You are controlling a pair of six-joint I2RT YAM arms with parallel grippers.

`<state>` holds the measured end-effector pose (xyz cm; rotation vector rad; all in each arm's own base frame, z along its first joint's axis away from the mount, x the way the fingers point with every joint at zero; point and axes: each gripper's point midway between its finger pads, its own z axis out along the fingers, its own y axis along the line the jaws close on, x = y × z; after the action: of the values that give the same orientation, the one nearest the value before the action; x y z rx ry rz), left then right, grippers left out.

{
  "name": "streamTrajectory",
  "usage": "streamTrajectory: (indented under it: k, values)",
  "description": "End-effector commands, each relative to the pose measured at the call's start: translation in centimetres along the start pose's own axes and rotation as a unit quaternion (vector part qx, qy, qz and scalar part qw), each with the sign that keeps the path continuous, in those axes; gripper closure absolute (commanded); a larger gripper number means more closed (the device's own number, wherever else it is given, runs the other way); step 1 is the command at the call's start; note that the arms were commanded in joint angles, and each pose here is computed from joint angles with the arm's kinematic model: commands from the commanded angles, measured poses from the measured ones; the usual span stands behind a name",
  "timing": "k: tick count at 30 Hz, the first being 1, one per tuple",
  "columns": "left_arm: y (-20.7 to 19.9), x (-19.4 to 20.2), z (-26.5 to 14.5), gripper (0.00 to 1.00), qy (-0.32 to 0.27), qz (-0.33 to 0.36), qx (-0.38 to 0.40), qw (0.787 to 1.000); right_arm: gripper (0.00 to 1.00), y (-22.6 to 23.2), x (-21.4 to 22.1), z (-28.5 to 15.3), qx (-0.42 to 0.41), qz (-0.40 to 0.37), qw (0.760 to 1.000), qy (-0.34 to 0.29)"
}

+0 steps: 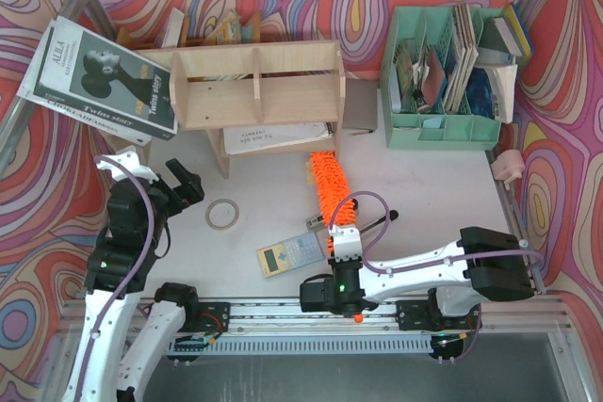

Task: Dust the bookshelf with a duster

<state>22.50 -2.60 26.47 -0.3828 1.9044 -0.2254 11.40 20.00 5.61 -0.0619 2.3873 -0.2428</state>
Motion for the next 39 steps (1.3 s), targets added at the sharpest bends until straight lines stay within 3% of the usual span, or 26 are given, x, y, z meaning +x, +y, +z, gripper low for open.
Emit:
streamTrajectory:
  k: [1, 5, 13, 16, 23, 34, 39]
  values:
    - [0.0, 0.4, 0.3, 0.02, 0.004, -0.003, 0.002, 1.000, 1.00, 0.0, 0.2, 0.5, -0.008, 0.024, 1.000, 0.009]
    - [0.0, 0.3, 0.2, 0.02, 0.004, -0.003, 0.001, 1.000, 1.00, 1.0, -0.7, 0.5, -0.025, 0.007, 1.000, 0.006]
    - [0.1, 0.3, 0.2, 0.02, 0.002, -0.003, 0.000, 1.000, 1.00, -0.2, -6.4, -2.7, -0.013, 0.030, 0.998, -0.060]
    - [0.1, 0.3, 0.2, 0.02, 0.001, -0.003, 0.000, 1.000, 1.00, -0.2, -6.1, -2.4, -0.018, 0.033, 0.998, -0.056]
    - [0.1, 0.2, 0.1, 0.02, -0.001, -0.004, 0.000, 1.000, 1.00, 1.0, -1.6, 0.6, -0.037, 0.038, 0.998, 0.025]
    - [0.2, 0.2, 0.0, 0.01, -0.002, -0.005, -0.001, 1.000, 1.00, 0.7, -7.3, -1.6, -0.035, 0.035, 0.998, -0.050]
    - [0.2, 0.2, 0.0, 0.02, -0.002, -0.005, -0.002, 1.000, 1.00, 1.0, -6.1, -0.8, -0.036, 0.030, 0.998, -0.040]
